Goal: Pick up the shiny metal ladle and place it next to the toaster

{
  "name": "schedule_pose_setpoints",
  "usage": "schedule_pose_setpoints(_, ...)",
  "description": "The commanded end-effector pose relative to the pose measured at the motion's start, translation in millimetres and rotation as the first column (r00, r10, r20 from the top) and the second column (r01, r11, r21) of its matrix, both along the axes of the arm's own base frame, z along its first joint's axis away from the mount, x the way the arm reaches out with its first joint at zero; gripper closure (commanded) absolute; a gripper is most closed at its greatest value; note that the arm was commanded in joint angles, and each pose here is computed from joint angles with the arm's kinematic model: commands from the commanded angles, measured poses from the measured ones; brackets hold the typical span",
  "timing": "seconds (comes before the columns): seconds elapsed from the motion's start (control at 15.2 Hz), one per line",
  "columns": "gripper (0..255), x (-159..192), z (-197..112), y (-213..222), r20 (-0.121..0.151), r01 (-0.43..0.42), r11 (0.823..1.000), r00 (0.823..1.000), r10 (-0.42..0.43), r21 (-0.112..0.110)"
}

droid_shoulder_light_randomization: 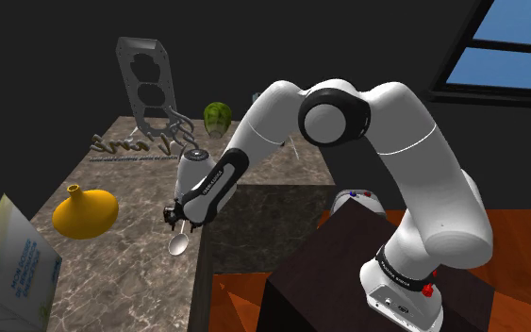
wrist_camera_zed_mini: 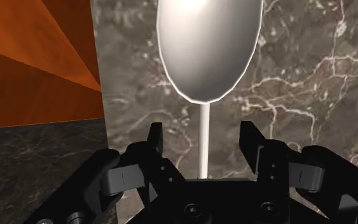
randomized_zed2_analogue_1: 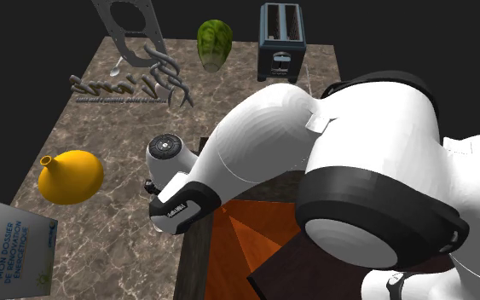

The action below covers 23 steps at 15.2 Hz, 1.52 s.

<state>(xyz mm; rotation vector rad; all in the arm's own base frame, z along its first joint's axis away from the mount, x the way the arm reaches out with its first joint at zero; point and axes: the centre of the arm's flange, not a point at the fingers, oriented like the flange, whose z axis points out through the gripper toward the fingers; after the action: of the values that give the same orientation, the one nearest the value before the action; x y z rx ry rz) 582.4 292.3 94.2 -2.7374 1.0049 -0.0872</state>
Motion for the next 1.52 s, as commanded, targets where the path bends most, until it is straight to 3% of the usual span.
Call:
schedule_pose_setpoints(0.0, 255, 0.0, 0.0, 0.0, 0.000, 0.000, 1.000, 1.000, 0.000, 0.000)
schedule_pose_setpoints(0.53, 255, 0.0, 0.0, 0.0, 0.000, 0.000, 1.000, 1.000, 0.000, 0.000)
schedule_pose_setpoints(1.45, 255, 0.0, 73.9, 0.0, 0.000, 0.000, 1.000, 1.000, 0.000, 0.000)
